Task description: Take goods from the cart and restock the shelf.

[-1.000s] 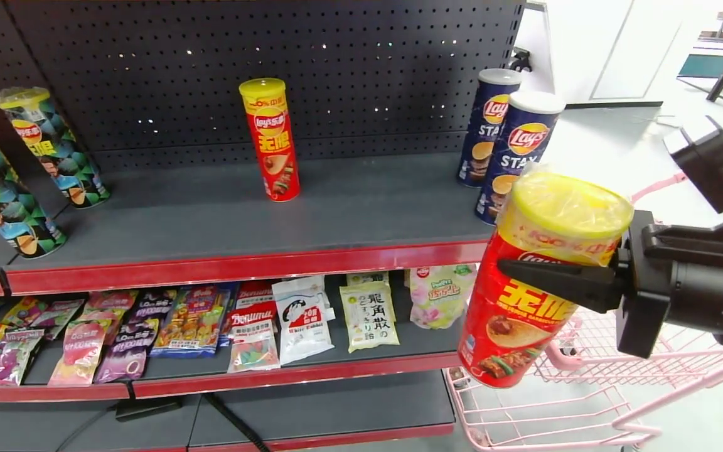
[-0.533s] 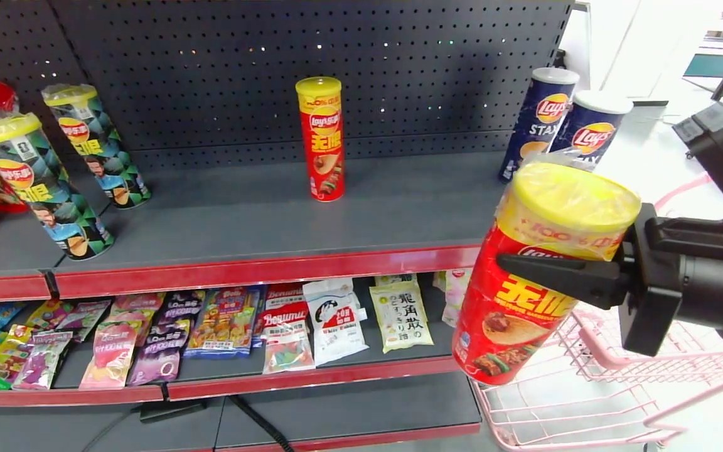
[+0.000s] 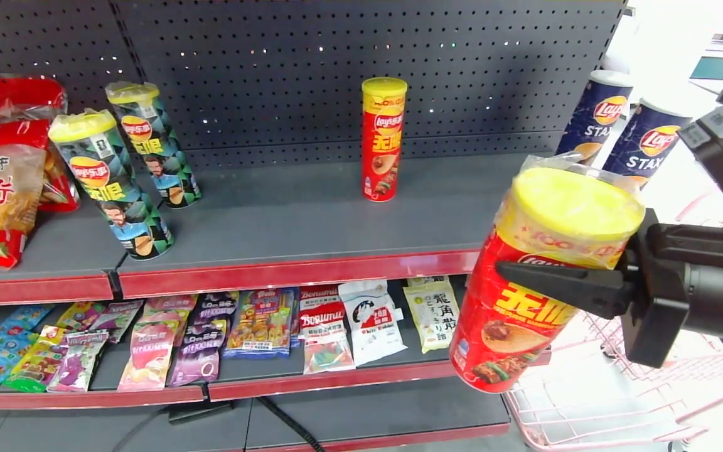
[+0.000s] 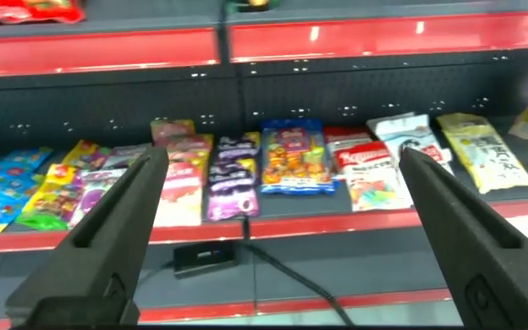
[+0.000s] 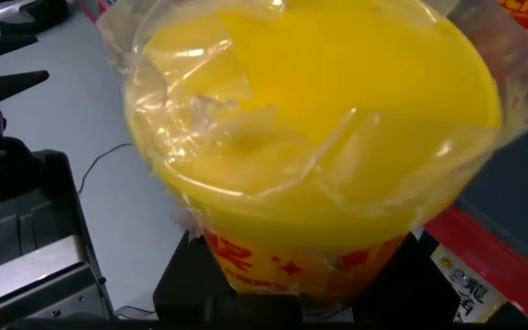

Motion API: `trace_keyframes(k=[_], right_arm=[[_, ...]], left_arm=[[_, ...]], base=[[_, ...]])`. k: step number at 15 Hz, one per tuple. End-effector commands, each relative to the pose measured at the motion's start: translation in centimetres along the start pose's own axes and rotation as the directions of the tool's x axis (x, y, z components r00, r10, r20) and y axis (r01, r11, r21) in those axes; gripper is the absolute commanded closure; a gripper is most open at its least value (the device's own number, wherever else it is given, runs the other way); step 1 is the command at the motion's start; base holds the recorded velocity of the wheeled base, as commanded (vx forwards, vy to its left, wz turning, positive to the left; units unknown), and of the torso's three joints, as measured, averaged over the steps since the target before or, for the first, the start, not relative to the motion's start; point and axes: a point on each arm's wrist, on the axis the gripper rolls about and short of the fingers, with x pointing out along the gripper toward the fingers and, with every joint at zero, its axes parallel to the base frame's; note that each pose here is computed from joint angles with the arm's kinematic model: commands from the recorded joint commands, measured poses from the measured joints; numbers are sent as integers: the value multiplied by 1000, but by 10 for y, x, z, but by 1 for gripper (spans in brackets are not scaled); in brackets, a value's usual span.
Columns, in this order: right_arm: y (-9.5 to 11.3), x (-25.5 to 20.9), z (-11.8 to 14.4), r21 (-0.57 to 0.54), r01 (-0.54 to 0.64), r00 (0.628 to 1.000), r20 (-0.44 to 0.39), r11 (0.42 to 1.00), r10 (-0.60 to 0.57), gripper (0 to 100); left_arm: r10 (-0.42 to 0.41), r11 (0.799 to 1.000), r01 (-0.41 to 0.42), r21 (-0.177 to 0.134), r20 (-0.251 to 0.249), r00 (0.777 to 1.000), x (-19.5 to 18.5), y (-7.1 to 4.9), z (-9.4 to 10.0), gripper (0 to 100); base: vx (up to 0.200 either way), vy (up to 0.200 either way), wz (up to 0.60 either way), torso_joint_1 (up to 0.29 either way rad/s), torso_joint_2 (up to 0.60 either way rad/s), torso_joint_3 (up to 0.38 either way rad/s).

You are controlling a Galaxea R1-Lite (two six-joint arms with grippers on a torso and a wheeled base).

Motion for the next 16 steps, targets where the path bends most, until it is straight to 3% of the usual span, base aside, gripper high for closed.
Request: trace_keyframes(k=[1,12,16], right_arm=[[0,0,0,-1,0,1000,1,1000,0,100],[0,1,0,0,1,1000,-1,1000,-1,100],[1,-3,1,-5,4,1000,7,1000,-4,100]], left_arm=[[1,1000,-1,0,-1,1000,0,0,0,0],[1,1000,-1,-6,-1,1000,0,0,0,0],[1,1000,-1,-6,-1,1000,0,0,0,0]], base=[[200,0,0,7,2,2],[200,0,0,3,1,4],[0,0,0,0,0,0]])
